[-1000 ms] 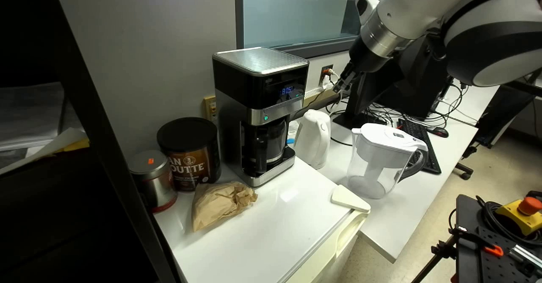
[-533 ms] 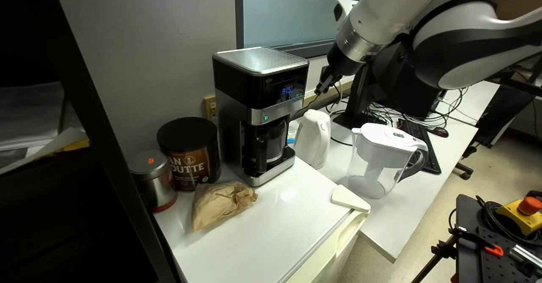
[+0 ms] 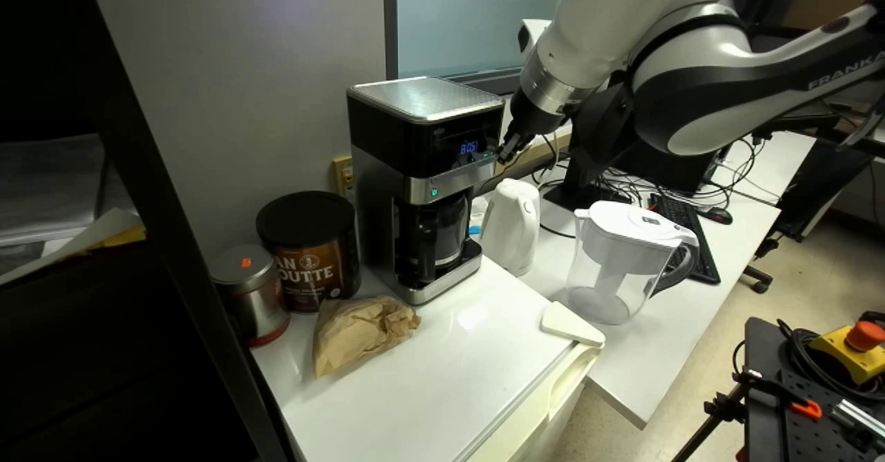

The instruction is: Press one of the buttons on the coffee making machine

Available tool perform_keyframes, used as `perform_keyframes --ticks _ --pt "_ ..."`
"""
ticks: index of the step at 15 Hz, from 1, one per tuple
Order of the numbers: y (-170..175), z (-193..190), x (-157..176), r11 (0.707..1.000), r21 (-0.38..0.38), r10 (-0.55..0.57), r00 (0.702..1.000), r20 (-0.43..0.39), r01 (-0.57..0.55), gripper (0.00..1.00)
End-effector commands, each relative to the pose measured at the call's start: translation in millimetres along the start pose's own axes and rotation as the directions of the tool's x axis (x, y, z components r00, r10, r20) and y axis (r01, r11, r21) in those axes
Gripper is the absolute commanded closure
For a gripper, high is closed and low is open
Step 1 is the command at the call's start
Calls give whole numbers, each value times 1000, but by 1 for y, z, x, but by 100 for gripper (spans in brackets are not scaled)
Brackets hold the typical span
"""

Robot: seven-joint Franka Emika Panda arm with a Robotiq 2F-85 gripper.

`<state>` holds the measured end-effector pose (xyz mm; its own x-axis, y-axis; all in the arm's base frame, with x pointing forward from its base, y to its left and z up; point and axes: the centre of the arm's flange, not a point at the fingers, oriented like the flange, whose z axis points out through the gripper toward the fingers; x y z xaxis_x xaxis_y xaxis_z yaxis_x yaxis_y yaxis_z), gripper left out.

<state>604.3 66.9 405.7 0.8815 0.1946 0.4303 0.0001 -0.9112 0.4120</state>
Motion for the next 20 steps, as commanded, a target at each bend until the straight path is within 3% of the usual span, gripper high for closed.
perform_keyframes --ticks 1,12,20 --pt "-6 12 13 1000 -6 12 1000 -11 -12 96" --pt "-6 23 23 1000 -15 24 1000 -14 -25 96" --pt "-7 17 13 1000 -18 15 1000 -13 -16 96"
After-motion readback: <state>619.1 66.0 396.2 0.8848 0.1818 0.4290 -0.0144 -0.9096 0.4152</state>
